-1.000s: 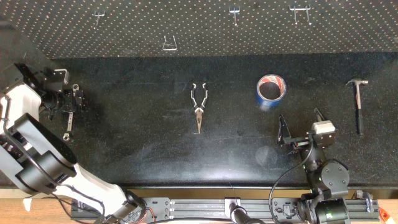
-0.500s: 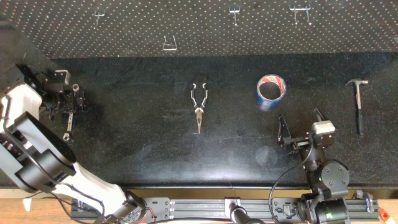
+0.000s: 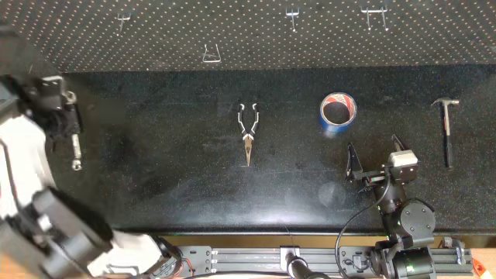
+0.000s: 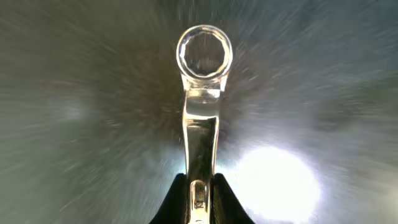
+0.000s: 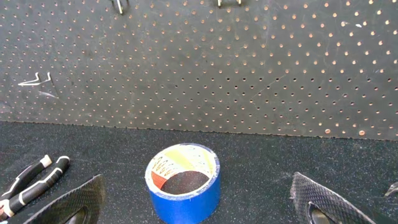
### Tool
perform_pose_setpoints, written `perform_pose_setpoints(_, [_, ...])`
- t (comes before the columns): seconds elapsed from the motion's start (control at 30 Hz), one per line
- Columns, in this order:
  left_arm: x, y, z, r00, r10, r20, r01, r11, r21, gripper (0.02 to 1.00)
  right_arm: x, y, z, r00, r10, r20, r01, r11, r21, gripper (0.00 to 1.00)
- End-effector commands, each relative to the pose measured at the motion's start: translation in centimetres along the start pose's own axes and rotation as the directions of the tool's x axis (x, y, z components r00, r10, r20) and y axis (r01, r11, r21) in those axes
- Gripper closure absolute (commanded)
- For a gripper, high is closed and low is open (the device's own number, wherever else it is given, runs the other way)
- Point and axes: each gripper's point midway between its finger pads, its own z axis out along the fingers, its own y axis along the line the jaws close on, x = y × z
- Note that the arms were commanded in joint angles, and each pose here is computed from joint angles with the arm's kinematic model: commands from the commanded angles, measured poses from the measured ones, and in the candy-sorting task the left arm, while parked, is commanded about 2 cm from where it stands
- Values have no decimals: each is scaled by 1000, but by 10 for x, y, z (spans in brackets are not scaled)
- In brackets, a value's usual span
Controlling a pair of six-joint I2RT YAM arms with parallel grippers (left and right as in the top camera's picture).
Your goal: Place Tools Onto Pegboard
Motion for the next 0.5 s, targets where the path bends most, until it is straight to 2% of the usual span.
perform_pose_setpoints(0.03, [-4,-30,-122,968,22,249,-5,998,-68,991,1,0,0,1000,7,-2,-7,1000,2,25])
perform_pose_setpoints(0.07, [-13,-46,-140,943,42,331,-32,999,-35,993,1,0,0,1000,7,-1,-7,1000,2,25])
perform_pose_setpoints(0.13, [-41,-60,-158,886,-49,461,51,999,8,991,1,0,0,1000,7,-1,-7,1000,2,25])
perform_pose_setpoints(0.2, [-68,-89,-162,845,-52,533,35,999,42,991,1,0,0,1000,7,-2,-7,1000,2,25])
perform_pose_setpoints(0.3, [-91,-129,-147,819,79,568,-21,994,-109,991,1,0,0,1000,7,-1,-7,1000,2,27])
perform_pose_setpoints(0.33, [-95,-162,-132,811,145,566,-75,987,-145,991,1,0,0,1000,7,-1,-7,1000,2,25])
perform_pose_setpoints(0.37, [-97,-186,-121,813,165,559,-116,986,-121,989,1,0,0,1000,7,-2,-7,1000,2,25])
perform_pose_setpoints(0.43, [-100,-200,-103,833,63,550,-47,998,-44,989,1,0,0,1000,7,-1,-7,1000,2,25])
perform_pose_setpoints(0.5, [-103,-200,-95,837,-9,548,18,1000,-11,991,1,0,0,1000,7,-2,-7,1000,2,25])
